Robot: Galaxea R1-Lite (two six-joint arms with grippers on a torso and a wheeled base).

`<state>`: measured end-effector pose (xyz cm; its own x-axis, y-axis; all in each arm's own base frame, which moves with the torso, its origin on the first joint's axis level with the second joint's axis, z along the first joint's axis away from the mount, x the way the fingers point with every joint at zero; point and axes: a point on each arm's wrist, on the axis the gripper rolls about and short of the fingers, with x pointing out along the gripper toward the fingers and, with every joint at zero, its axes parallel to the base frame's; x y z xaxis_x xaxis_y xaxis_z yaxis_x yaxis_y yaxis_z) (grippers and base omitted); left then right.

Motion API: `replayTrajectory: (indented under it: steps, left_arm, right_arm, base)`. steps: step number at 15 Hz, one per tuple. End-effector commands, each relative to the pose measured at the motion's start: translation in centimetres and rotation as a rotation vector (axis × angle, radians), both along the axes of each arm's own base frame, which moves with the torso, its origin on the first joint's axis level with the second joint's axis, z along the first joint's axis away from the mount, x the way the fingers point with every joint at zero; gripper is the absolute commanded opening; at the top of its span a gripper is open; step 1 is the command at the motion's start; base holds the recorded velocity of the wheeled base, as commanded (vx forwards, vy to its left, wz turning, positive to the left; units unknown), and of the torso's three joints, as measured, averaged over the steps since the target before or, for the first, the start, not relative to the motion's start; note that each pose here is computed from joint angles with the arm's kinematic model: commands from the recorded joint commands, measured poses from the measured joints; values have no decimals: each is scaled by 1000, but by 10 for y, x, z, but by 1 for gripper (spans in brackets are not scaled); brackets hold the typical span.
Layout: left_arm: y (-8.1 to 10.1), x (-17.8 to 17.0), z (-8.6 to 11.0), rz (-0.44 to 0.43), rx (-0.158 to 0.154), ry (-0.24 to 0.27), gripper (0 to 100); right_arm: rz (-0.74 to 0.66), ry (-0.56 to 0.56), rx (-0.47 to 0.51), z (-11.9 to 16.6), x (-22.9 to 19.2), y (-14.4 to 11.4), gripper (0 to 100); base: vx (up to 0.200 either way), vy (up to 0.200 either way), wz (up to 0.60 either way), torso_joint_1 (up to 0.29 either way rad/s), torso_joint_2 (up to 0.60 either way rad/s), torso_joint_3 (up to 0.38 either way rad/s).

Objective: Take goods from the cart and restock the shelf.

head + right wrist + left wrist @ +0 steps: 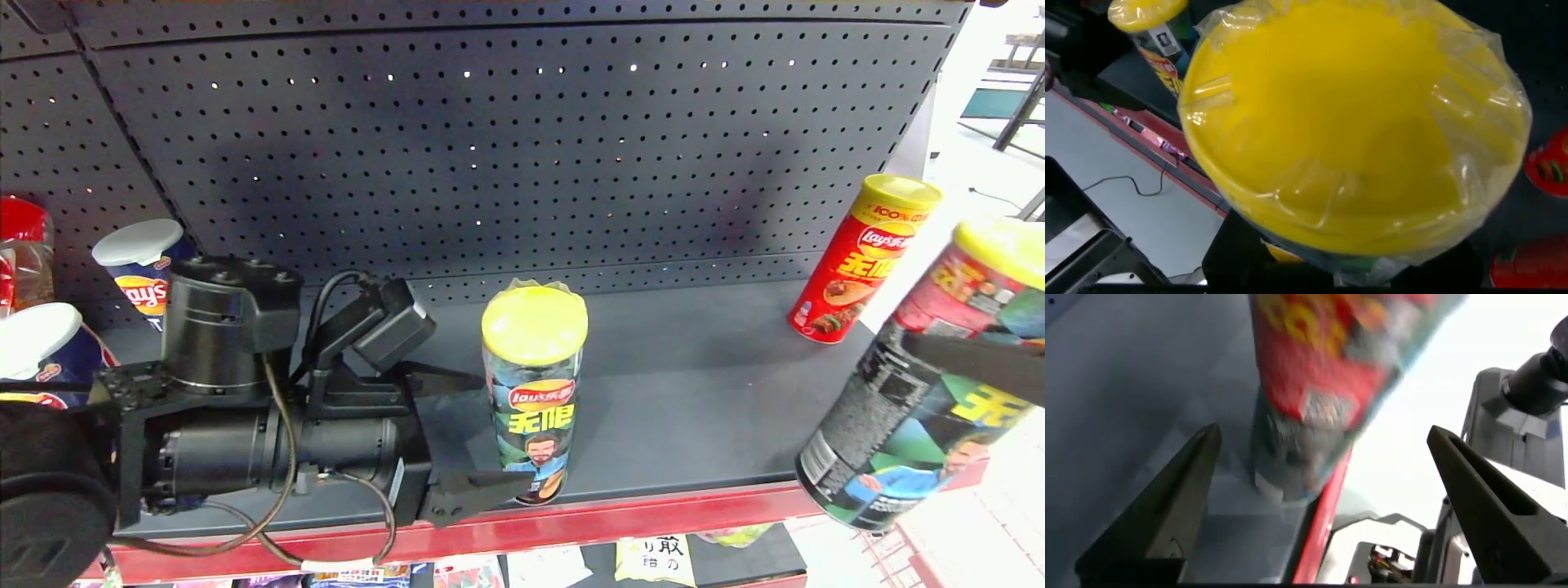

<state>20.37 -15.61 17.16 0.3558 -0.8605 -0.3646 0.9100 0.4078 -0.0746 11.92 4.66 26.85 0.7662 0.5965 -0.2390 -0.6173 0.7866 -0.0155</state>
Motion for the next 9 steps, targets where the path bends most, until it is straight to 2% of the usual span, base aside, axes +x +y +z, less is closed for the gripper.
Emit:
replayTrajectory:
  steps: [1, 2, 4, 5, 9]
  left_arm:
    - [14, -17, 4, 6, -12, -17, 100]
    - [20, -27, 3, 6, -12, -20, 100]
    - [20, -27, 3, 6, -12, -20, 100]
    - [32, -43, 1, 34, -5, -32, 100]
    - [45, -61, 0, 60, -5, -50, 100]
  right_arm:
    - [73, 48, -23, -11, 47, 28, 0]
    - [102, 20, -14, -17, 72, 45, 0]
    - [102, 20, -14, -17, 72, 45, 0]
    - [140, 16, -14, -30, 117, 75, 0]
    - [175, -14, -23, -27, 160, 106, 0]
  base:
    - [0, 0, 0, 0, 0, 0]
    - [0, 0, 0, 0, 0, 0]
    - [0, 0, 0, 0, 0, 0]
    - [0, 0, 0, 0, 0, 0]
    - [0, 0, 0, 0, 0, 0]
